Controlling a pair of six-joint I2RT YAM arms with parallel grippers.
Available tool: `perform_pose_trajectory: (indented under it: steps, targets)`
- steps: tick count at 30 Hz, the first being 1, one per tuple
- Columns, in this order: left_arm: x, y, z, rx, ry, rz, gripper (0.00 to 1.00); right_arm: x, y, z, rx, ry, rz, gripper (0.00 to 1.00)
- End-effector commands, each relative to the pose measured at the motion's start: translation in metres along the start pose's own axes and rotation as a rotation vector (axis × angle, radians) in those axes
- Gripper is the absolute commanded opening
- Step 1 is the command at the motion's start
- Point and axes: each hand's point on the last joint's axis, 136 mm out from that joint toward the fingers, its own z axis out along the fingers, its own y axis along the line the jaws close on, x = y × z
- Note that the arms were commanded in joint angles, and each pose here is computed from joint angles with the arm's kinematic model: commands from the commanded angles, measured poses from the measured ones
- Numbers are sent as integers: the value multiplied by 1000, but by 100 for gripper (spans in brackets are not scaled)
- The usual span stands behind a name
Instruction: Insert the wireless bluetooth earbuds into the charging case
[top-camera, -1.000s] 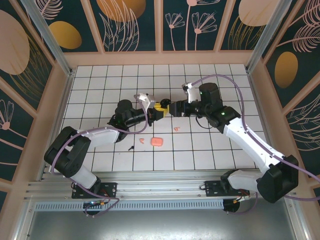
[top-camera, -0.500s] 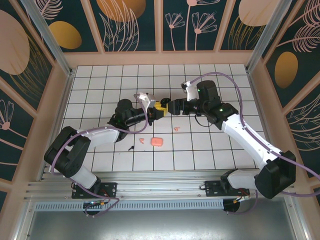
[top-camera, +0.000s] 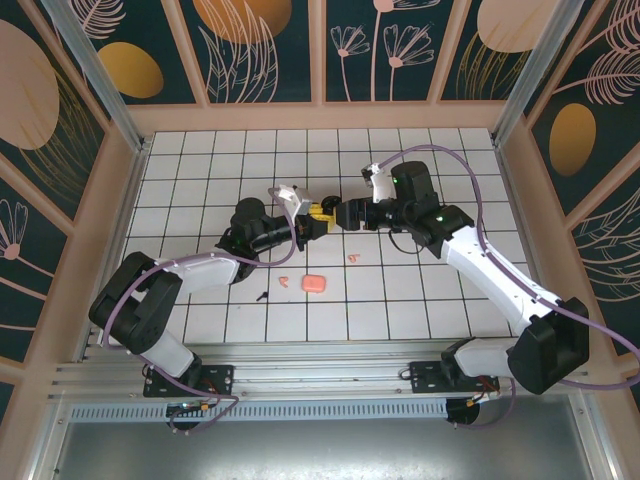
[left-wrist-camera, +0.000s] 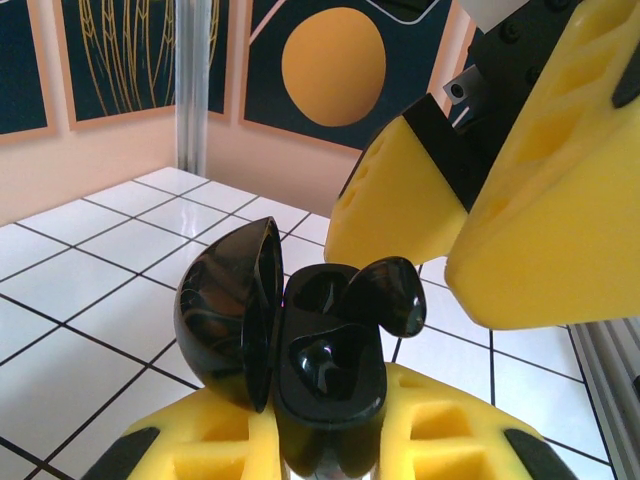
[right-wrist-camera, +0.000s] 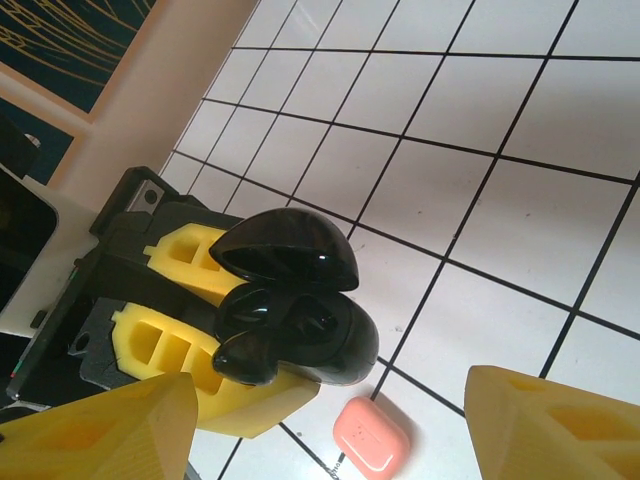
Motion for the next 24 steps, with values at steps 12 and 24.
perform_pose_trajectory:
  steps: [12,24]
  targets:
    - [-20,-4,1,23,-49,31,8,-5,-14,-12,38,-37,10,70]
    - [-18,-1,2,7,-43,29,8,-13,-10,-21,45,-65,14,70]
